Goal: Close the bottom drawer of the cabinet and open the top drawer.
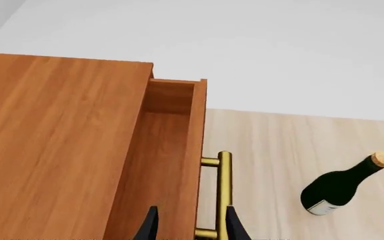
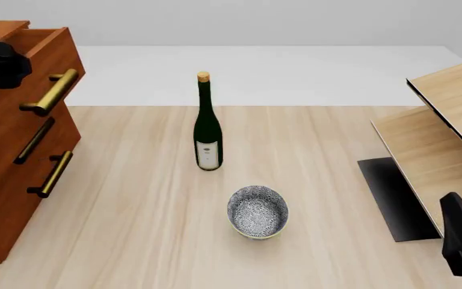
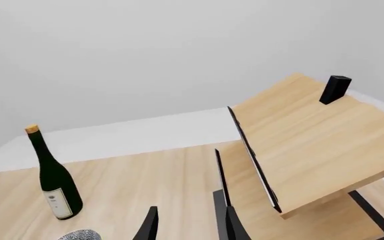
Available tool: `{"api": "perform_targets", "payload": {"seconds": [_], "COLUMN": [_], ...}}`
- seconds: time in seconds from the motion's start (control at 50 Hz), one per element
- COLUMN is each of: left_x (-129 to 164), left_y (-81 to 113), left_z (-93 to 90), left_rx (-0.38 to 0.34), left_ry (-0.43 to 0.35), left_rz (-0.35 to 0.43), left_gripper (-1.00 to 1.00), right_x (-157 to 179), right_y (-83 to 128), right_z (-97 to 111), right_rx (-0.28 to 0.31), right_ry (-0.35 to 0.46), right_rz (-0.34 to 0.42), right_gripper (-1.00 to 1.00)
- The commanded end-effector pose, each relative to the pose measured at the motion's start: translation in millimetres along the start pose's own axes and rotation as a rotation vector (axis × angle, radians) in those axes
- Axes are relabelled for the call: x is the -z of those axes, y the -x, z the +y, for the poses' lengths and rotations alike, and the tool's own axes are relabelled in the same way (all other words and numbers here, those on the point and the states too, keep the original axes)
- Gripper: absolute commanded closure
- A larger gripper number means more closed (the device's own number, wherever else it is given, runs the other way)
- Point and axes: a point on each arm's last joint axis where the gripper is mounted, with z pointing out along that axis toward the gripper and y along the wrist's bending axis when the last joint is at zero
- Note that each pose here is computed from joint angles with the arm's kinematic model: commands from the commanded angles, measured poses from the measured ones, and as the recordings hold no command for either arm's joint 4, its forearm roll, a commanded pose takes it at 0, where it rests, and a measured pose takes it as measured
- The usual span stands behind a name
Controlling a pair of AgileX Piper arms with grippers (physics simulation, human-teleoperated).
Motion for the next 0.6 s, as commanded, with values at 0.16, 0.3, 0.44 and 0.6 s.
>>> {"api": "perform_targets", "payload": {"seconds": [0.16,0.3,0.44,0.6], "left_x": [-11.3,-12.9,-13.6,-14.6], "left_y": [-15.1,-20.1,-24.8,-29.8], "left_z": [2.0,2.9,3.0,1.9], "left_rx": [0.023,0.037,0.043,0.051], "left_ry": [0.008,0.012,0.013,0.009], "left_rz": [0.023,0.03,0.035,0.041], "left_gripper": [-1.0,-1.0,-1.0,-1.0], "right_x": [0.0,0.0,0.0,0.0], "right_y": [-0.1,-0.1,0.0,0.2], "right_z": [0.0,0.0,0.0,0.0], "right_rx": [0.002,0.002,0.002,0.002], "right_ry": [-0.001,0.0,0.0,-0.001], "right_rz": [0.0,0.0,0.0,-0.001], "right_gripper": [-1.0,-1.0,-1.0,-1.0]}}
